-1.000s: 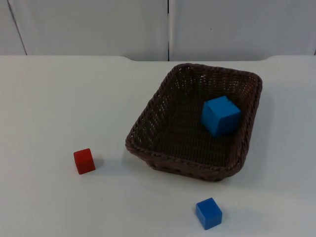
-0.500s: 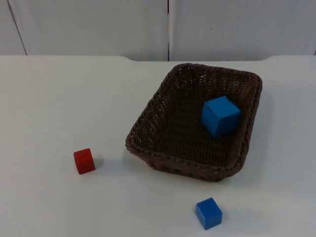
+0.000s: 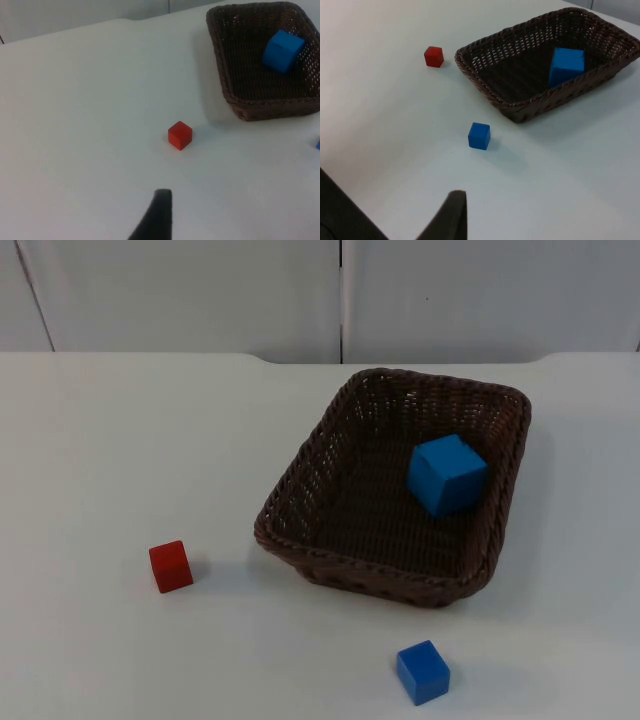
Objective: Pick up the basket with the left hand and place the largest block into the basket with the right hand.
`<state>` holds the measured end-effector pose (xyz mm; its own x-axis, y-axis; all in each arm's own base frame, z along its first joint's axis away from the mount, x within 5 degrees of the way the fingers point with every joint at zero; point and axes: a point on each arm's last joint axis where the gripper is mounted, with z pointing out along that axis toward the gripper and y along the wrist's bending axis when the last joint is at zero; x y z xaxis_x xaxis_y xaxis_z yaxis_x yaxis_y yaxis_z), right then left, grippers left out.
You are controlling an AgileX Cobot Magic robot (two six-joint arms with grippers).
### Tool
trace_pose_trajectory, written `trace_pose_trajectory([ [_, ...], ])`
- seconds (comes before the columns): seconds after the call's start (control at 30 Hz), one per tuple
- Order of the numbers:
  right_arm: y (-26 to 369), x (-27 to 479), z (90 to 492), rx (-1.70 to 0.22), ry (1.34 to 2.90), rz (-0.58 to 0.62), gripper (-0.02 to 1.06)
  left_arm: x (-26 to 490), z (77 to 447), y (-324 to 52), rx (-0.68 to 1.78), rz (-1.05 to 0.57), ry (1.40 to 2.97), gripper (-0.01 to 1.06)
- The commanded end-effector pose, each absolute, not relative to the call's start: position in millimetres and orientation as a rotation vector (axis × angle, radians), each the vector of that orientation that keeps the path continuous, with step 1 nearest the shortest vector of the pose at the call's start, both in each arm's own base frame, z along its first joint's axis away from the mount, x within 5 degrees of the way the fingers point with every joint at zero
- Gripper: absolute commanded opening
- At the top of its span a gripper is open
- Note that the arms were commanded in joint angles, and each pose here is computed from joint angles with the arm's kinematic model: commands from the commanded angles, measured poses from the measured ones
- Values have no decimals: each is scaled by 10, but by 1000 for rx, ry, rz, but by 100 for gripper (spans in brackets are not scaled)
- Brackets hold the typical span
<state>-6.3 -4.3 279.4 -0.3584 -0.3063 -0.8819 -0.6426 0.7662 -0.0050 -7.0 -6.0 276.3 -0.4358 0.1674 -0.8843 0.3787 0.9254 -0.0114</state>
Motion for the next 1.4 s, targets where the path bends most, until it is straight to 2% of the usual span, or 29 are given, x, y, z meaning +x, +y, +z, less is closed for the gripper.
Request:
trace_pose_trajectory([
  [0.0,-40,-64,2800,-709,1951,430,105,-70,2751,-57,390,-253,2032,92],
  [0.07,-40,-64,2800,-709,1951,430,105,-70,2751,-57,390,-253,2032,105],
  [0.1,-40,-64,2800,-709,1951,430,105,-70,2751,-57,390,-253,2032,105],
  [1.1,-40,-63,2802,-705,1950,428,105,-70,2751,-57,390,-253,2032,105],
  [1.37,-37,-64,2802,-649,1964,392,105,-70,2750,-55,390,-251,2032,105],
])
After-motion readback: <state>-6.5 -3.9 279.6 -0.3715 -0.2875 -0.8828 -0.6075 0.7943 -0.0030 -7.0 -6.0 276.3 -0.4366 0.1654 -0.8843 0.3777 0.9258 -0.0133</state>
